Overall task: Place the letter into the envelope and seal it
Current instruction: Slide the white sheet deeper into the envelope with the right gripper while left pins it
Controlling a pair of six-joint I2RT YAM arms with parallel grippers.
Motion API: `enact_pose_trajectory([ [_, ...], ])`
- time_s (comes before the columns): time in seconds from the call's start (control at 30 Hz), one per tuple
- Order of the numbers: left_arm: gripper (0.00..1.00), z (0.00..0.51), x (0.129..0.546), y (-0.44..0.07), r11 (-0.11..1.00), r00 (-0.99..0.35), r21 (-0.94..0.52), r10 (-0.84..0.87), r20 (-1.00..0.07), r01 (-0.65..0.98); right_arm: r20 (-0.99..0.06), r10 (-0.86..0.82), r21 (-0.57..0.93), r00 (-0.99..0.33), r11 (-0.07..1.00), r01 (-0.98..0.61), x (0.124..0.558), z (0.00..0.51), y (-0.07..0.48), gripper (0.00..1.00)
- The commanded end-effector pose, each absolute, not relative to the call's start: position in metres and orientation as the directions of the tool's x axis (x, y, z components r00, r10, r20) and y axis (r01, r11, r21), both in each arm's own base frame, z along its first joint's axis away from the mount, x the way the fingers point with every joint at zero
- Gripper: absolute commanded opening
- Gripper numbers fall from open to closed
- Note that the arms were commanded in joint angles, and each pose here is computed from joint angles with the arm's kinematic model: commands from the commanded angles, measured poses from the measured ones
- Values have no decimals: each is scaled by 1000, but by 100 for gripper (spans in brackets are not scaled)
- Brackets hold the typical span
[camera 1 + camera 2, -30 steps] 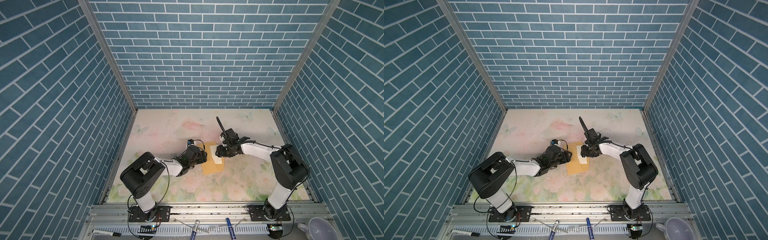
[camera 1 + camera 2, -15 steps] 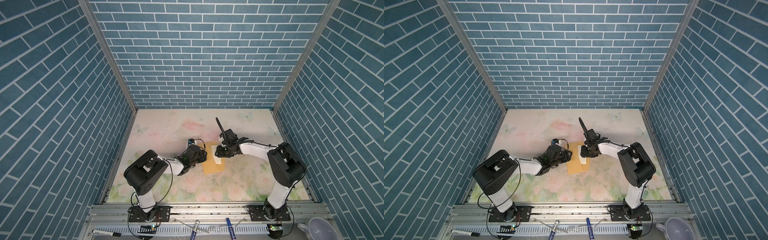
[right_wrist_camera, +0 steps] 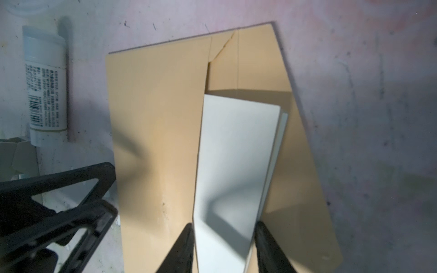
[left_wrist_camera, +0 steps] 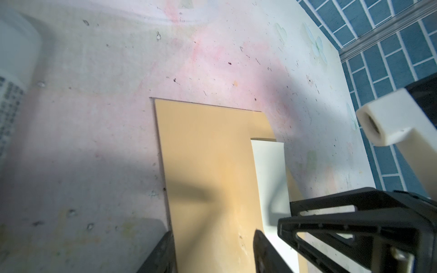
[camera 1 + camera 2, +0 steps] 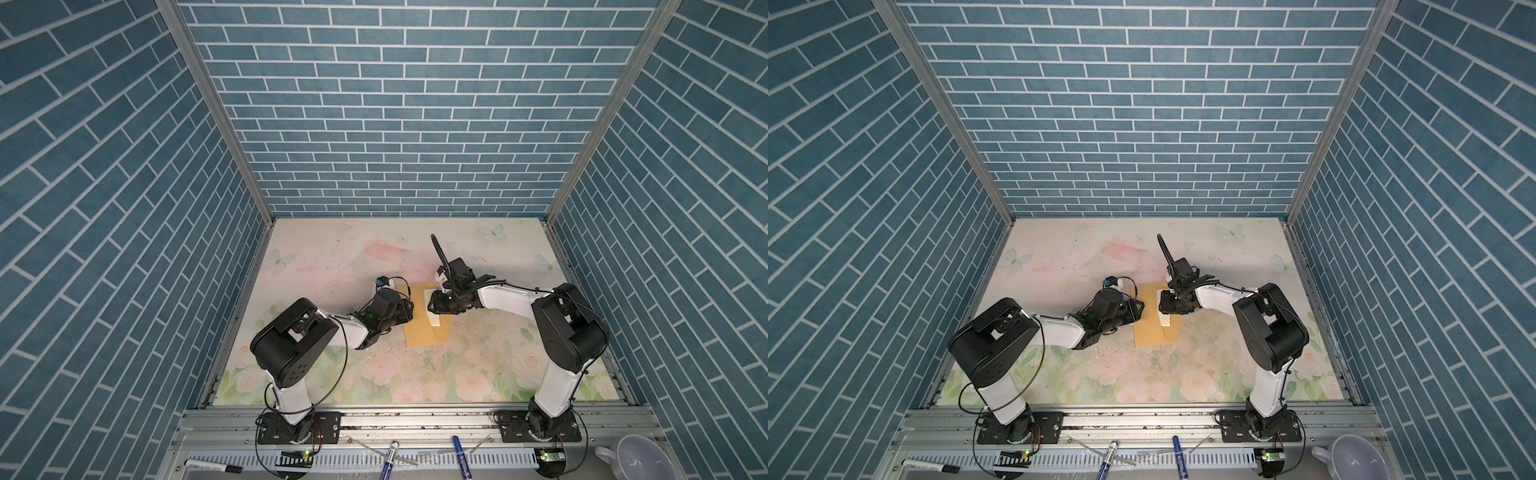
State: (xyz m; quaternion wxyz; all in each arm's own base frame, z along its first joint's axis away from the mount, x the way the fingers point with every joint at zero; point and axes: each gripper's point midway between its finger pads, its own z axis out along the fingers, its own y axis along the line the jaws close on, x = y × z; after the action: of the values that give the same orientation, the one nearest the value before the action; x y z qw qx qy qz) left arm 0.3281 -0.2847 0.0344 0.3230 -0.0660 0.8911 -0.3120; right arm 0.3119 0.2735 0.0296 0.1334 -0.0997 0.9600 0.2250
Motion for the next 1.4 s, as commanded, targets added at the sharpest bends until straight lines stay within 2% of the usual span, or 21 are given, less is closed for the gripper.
enact_pose_trajectory([
  [0.0, 55, 9, 317, -282, 821, -830, -568, -278, -483, 56, -288, -144, 421, -947, 869, -260, 314, 26, 283, 43],
  [1.23, 54, 3, 318, -286, 818, -840, -572, -272, -470, 56, -283, -186, 460, -941, 834, -303, 310, 22, 314, 44],
  [1.37, 56, 8, 319, -285, 819, -835, -570, -272, -478, 59, -311, -199, 429, -929, 843, -325, 312, 34, 308, 45],
])
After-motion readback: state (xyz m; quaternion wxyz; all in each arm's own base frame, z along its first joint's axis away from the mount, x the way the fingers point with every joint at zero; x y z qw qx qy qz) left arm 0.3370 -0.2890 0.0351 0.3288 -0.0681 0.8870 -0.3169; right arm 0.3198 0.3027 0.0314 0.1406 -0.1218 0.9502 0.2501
